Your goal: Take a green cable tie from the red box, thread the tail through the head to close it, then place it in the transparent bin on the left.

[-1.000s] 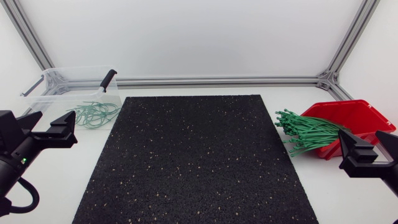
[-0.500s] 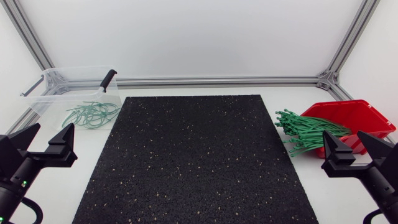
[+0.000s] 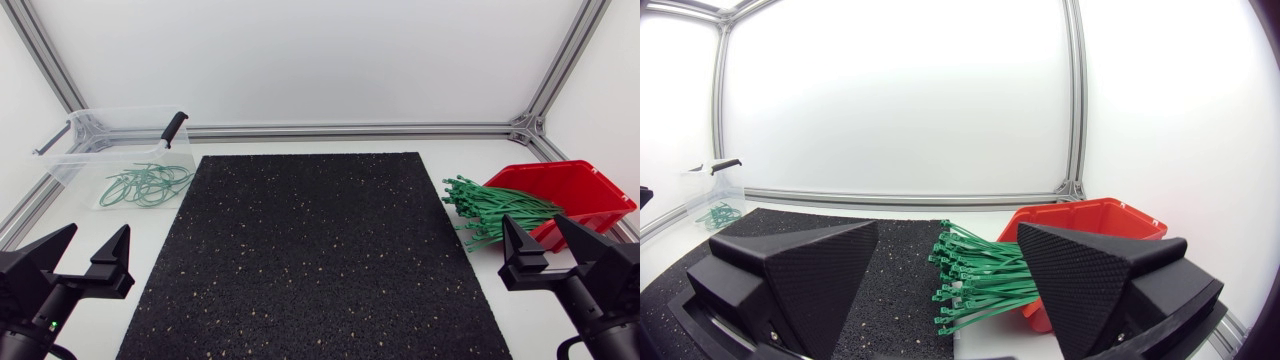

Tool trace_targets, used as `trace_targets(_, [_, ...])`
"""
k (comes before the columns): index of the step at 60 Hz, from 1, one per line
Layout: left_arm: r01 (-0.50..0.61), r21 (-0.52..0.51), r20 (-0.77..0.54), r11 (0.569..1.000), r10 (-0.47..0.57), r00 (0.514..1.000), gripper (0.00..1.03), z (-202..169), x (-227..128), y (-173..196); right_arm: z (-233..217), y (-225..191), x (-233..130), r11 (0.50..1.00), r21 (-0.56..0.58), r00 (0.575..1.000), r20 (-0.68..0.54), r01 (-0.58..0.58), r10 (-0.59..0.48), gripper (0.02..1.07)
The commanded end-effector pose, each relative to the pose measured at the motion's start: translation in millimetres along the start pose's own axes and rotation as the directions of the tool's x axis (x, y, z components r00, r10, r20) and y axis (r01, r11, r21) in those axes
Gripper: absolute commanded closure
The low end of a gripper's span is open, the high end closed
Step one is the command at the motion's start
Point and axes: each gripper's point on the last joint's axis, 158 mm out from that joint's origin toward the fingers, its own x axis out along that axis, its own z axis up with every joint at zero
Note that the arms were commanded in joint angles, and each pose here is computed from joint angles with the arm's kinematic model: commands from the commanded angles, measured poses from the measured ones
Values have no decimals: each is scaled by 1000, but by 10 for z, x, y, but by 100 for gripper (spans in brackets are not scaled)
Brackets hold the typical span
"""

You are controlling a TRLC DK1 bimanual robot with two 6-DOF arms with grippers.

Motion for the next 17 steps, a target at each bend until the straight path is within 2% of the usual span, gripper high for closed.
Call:
trace_targets(1, [2,-20,-3,1000,-2,1000,4,-101,-9,-13,-61,-8,12,1000,-13,1000,-1,2,-2,6])
trace_targets(17, [4,-21,-4,1000,-4,1000,4,-130,-16,-19,-61,-8,12,1000,-13,1000,-1,2,-2,6])
